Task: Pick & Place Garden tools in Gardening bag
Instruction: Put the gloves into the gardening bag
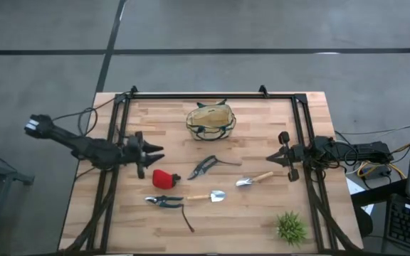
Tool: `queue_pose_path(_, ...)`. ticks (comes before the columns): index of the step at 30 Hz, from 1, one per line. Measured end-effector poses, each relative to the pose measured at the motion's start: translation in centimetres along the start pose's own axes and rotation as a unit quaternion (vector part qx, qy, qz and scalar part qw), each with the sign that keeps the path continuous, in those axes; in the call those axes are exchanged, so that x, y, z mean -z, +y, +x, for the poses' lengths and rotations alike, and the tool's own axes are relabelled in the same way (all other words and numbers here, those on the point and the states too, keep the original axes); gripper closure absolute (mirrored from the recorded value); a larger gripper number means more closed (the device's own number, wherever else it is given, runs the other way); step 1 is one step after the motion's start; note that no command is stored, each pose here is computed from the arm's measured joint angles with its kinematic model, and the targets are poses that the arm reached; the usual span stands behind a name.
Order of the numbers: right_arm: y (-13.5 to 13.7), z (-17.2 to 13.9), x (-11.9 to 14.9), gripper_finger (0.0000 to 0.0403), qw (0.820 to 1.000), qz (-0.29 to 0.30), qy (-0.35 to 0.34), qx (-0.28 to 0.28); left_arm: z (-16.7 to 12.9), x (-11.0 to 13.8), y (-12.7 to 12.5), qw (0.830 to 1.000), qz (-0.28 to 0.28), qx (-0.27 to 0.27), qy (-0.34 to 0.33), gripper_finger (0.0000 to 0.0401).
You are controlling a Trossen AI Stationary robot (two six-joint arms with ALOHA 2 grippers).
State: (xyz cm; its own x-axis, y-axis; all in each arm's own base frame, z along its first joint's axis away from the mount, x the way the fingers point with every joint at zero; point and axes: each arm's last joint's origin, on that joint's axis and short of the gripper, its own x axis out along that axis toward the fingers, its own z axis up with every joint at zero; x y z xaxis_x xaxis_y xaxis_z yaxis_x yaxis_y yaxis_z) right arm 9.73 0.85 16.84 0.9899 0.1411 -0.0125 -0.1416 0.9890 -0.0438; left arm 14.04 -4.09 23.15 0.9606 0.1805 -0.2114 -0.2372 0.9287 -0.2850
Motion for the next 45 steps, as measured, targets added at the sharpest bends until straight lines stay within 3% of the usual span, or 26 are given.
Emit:
queue_pose_path(5, 0.0, 0.0, 0.0, 0.0394, 1.000, 0.000, 0.000, 0.000, 1.3, -0.5, -1.3, 0.993, 0.011, -0.053, 0.109, 0.0249)
queue_pose_path(11, 0.0, 0.0, 0.0, 0.0394, 1.000, 0.000, 0.001, 0.000, 3.6, -0.3, -3.4, 0.974, 0.062, -0.070, 0.208, 0.0249)
queue_pose_path(20, 0.0, 0.0, 0.0, 0.0394, 1.000, 0.000, 0.001, 0.000, 6.2, 1.4, -6.2, 0.949, 0.118, -0.067, 0.285, 0.0249)
queue_pose_path(23, 0.0, 0.0, 0.0, 0.0394, 1.000, 0.000, 0.001, 0.000, 6.1, 2.4, -6.7, 0.933, 0.137, -0.081, 0.322, 0.0249)
queue_pose_path(28, 0.0, 0.0, 0.0, 0.0394, 1.000, 0.000, 0.001, 0.000, 5.7, 3.6, -7.6, 0.927, 0.125, -0.089, 0.343, 0.0249)
queue_pose_path(39, 0.0, 0.0, 0.0, 0.0394, 1.000, 0.000, 0.001, 0.000, 6.2, 6.7, -7.5, 0.893, 0.150, -0.147, 0.398, 0.0249)
queue_pose_path(45, 0.0, 0.0, 0.0, 0.0394, 1.000, 0.000, 0.001, 0.000, 6.5, 6.8, -8.0, 0.891, 0.144, -0.143, 0.407, 0.0249)
